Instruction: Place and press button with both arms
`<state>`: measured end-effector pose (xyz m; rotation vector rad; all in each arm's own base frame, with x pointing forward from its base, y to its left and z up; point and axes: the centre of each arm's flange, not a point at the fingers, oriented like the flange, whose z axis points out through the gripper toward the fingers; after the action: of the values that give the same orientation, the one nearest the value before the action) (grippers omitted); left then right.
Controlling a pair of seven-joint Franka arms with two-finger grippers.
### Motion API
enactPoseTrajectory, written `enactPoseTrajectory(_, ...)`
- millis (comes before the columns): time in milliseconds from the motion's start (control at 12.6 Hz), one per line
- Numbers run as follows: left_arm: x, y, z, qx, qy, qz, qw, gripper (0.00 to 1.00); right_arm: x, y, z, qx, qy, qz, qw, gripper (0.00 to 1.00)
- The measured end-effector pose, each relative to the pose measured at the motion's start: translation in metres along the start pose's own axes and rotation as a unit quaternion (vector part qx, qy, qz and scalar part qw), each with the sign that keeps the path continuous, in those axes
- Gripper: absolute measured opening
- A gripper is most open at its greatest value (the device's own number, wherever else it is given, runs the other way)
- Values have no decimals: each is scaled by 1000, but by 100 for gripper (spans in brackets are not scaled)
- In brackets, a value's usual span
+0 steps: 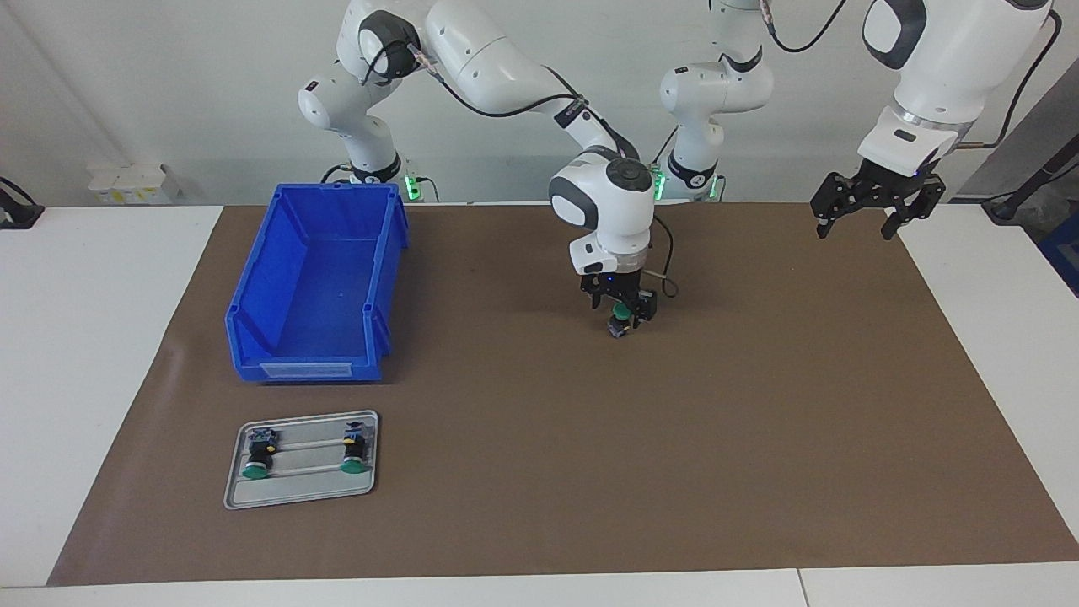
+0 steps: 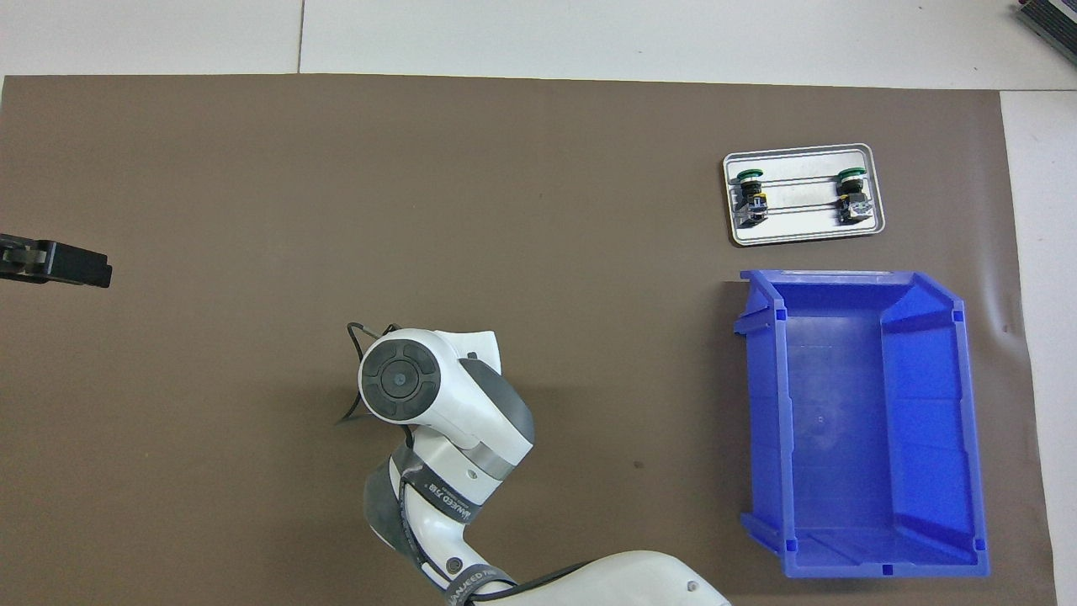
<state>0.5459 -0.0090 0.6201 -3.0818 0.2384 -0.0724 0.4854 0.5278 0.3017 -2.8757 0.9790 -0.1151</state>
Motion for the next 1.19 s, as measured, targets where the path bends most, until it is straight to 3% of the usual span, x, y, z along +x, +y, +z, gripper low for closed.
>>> enactPoseTrajectory(239,1,2,-11,1,8,2,1000,100,0,0,0,4,0,1,1000,52)
enactPoseTrajectory(318,1,4,-15,0,5,3,1000,100,0,0,-2,6,0,-1,1000,45)
enactPoseTrajectory(875,43,2,-8,-38,-26,2,999,100,27,1,-12,8,8,-32,999,45)
enactPoseTrajectory(1193,43,1,5,-40,-33,0,999,100,109,26,-92,-16,1,-92,996,45)
